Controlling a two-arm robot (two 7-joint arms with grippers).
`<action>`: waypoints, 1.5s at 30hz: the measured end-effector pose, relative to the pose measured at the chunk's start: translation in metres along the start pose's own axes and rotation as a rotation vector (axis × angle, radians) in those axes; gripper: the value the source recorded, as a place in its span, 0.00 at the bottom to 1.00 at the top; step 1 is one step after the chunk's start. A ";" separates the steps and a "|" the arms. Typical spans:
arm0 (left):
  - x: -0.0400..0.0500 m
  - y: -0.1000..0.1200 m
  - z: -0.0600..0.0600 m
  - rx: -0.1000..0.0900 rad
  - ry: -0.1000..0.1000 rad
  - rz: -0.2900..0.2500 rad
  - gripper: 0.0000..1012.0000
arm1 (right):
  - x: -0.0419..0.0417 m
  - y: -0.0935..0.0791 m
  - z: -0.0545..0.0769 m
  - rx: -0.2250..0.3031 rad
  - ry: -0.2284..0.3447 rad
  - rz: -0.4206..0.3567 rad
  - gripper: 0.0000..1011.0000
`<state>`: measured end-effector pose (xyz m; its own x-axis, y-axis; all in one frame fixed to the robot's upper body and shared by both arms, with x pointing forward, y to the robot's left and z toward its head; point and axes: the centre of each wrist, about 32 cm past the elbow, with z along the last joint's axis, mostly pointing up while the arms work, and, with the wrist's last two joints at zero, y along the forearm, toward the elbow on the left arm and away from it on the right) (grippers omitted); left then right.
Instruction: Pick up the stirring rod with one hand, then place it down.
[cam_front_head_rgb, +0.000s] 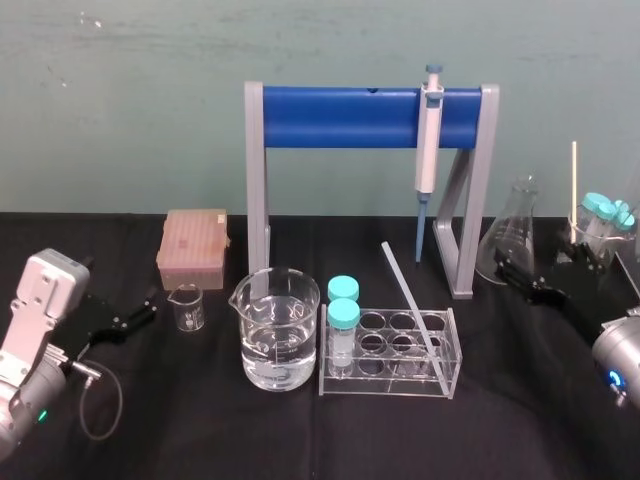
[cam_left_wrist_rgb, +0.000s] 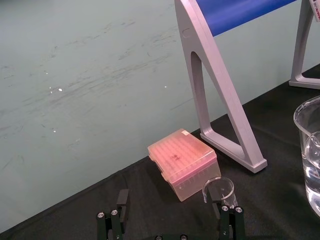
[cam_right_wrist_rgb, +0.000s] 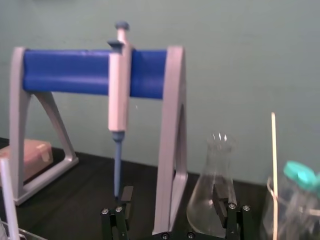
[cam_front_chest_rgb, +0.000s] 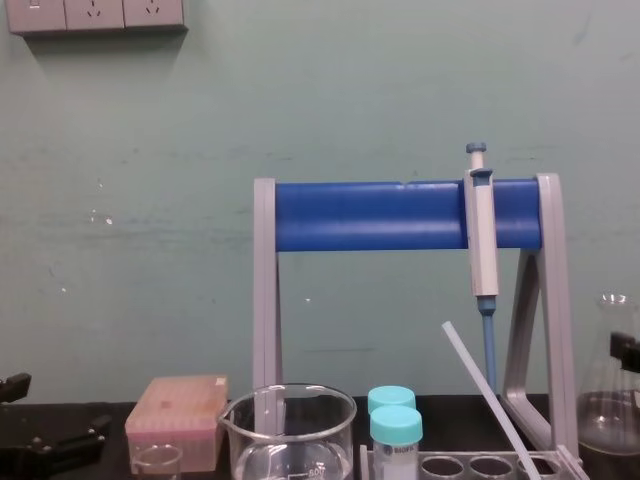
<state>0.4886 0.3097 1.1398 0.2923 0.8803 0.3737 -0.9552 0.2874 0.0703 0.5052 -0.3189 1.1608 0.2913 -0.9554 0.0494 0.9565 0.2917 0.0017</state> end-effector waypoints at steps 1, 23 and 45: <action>0.0000 0.000 0.000 0.000 0.000 0.000 0.99 | 0.0000 0.000 0.000 -0.001 0.001 0.000 0.99; 0.0000 0.000 0.000 0.000 0.000 0.000 0.99 | -0.0006 0.001 0.002 0.014 -0.015 0.003 0.99; 0.0000 0.000 0.000 0.000 0.000 0.000 0.99 | -0.0007 0.001 0.003 0.018 -0.019 0.004 0.99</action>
<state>0.4886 0.3097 1.1398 0.2923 0.8803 0.3738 -0.9552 0.2874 0.0703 0.5059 -0.3178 1.1633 0.2941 -0.9533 0.0687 0.9550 0.2961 0.0194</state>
